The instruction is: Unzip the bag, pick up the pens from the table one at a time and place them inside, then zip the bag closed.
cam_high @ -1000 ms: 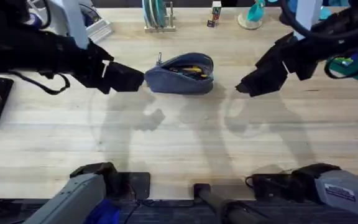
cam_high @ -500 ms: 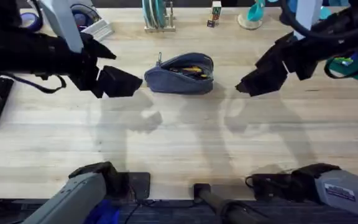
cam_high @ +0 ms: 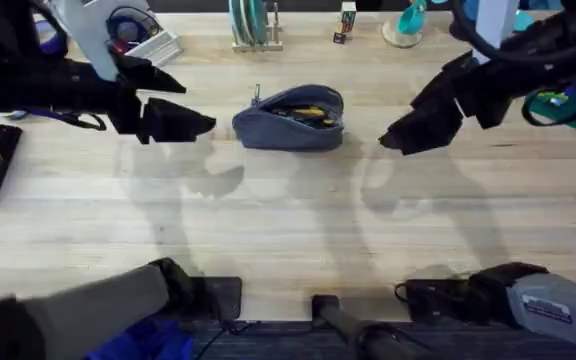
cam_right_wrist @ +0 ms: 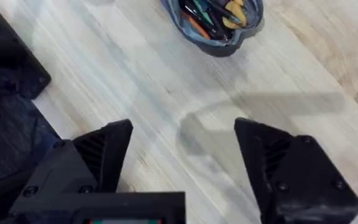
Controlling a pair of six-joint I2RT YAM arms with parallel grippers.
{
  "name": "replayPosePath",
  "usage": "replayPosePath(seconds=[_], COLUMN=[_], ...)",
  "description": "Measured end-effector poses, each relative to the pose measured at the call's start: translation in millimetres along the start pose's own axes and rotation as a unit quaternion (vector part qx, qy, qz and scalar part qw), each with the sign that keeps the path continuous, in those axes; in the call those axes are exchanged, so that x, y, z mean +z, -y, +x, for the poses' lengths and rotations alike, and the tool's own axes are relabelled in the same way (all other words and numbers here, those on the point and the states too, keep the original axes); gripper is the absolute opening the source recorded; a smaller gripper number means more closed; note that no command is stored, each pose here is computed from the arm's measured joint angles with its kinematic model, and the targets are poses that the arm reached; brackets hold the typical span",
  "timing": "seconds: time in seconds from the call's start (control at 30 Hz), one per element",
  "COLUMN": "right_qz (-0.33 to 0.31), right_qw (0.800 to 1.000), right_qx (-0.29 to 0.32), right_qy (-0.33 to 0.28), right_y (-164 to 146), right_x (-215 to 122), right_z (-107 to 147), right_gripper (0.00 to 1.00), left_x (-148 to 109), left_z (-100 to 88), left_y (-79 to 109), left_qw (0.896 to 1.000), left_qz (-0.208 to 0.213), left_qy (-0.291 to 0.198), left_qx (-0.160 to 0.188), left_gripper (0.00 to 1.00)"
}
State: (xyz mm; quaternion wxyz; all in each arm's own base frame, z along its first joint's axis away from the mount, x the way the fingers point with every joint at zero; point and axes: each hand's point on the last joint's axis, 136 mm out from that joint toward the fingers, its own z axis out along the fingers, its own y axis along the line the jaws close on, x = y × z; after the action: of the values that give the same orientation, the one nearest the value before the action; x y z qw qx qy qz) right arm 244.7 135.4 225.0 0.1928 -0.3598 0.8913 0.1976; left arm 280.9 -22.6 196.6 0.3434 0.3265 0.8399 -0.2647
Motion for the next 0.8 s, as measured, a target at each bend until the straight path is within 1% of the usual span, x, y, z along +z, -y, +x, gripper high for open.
replayPosePath(seconds=[0.07,0.13,0.37,0.5,0.57,0.8], right_qz=[0.000,0.000,0.001,0.001,0.001,0.001], right_qw=[1.000,1.000,1.000,1.000,1.000,1.000], right_qx=[0.000,0.000,-0.001,-0.001,-0.001,-0.001], right_qy=[0.000,0.000,0.001,0.001,0.001,0.001], right_y=[0,0,0,0,0,0], right_x=[0,0,0,0,0,0], right_z=[0,0,-1,-1,-1,-1], right_gripper=[0.998,0.998,0.997,0.997,0.997,0.998], left_x=[1,3,16,26,32,46], left_z=[2.5,3.8,7.0,11.8,14.9,25.8], left_y=[-6.3,-10.8,-19.9,-32.4,-39.7,-56.0], left_qw=[1.000,0.999,0.994,0.990,0.989,0.988], left_qz=[0.012,0.024,0.059,0.062,0.063,0.067], left_qy=[0.016,0.031,0.066,0.076,0.080,0.084], left_qx=[0.001,0.010,0.070,0.100,0.107,0.114], left_gripper=[0.993,0.993,0.993,0.993,0.993,0.992])
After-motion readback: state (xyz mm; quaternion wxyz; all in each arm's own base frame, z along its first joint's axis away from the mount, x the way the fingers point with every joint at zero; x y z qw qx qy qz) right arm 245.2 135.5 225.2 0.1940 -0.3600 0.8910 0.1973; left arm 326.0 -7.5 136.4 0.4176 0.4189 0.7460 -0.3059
